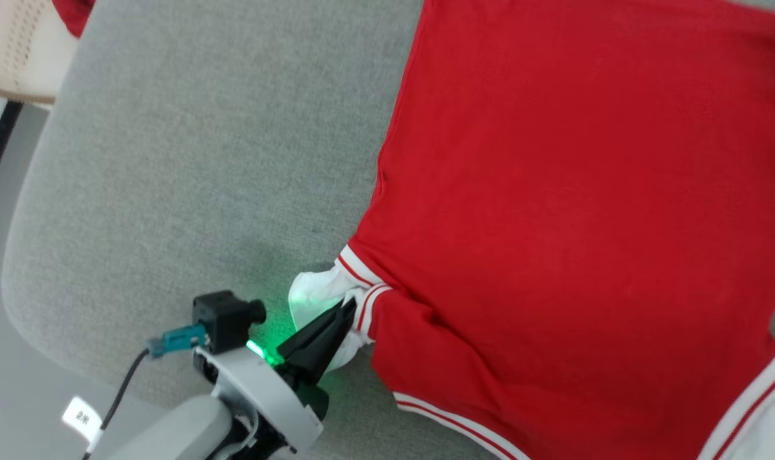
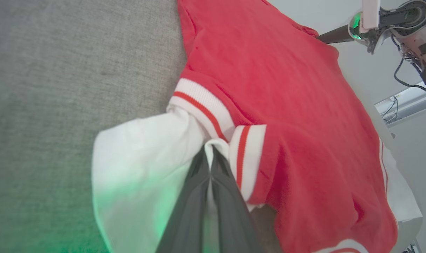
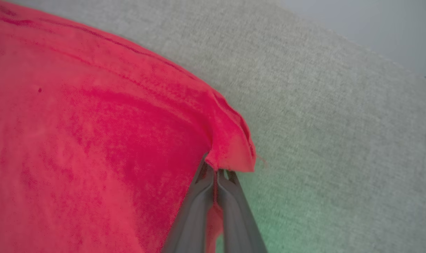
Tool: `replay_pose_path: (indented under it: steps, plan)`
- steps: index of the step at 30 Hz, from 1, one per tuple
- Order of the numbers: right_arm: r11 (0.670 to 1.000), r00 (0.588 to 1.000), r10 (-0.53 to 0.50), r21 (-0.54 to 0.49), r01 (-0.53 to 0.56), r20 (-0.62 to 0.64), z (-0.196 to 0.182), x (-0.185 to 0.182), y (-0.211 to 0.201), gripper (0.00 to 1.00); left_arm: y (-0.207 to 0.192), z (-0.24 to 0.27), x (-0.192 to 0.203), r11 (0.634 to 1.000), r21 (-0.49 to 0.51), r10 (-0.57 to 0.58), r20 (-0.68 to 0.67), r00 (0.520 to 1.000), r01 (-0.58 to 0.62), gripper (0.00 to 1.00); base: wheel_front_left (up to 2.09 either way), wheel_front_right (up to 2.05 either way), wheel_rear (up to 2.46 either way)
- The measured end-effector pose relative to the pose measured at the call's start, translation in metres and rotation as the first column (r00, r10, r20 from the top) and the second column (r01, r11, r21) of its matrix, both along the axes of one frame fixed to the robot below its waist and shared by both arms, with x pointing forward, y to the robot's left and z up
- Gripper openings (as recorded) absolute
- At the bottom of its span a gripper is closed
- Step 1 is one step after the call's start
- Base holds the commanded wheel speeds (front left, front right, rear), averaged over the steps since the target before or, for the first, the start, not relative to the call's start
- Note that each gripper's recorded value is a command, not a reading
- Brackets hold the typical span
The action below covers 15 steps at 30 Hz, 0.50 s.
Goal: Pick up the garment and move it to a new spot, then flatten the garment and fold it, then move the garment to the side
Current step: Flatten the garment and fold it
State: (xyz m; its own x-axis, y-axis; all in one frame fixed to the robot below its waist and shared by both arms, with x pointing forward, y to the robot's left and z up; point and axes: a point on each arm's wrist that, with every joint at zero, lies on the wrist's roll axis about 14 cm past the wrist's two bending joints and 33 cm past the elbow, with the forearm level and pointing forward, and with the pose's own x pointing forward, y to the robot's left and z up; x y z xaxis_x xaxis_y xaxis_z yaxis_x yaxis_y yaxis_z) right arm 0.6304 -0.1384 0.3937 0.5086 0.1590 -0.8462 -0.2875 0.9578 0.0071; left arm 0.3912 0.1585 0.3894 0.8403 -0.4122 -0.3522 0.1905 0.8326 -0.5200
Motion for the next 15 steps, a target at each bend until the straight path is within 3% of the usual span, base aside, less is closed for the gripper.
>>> replay_pose_path:
  steps: [7,15]
  plan:
    - [0.997,0.998,0.069,0.033,-0.069,0.005,0.019,-0.053,-0.017,0.00,0.014,0.012,-0.015,0.999,0.036,0.035,0.038,0.999,-0.036,0.00,0.00,0.00,0.00]
    - [0.995,0.993,0.090,0.045,-0.087,-0.071,0.031,-0.154,-0.065,0.00,0.021,0.024,-0.033,0.997,0.053,0.052,0.074,0.996,-0.056,0.00,0.00,0.00,0.00]
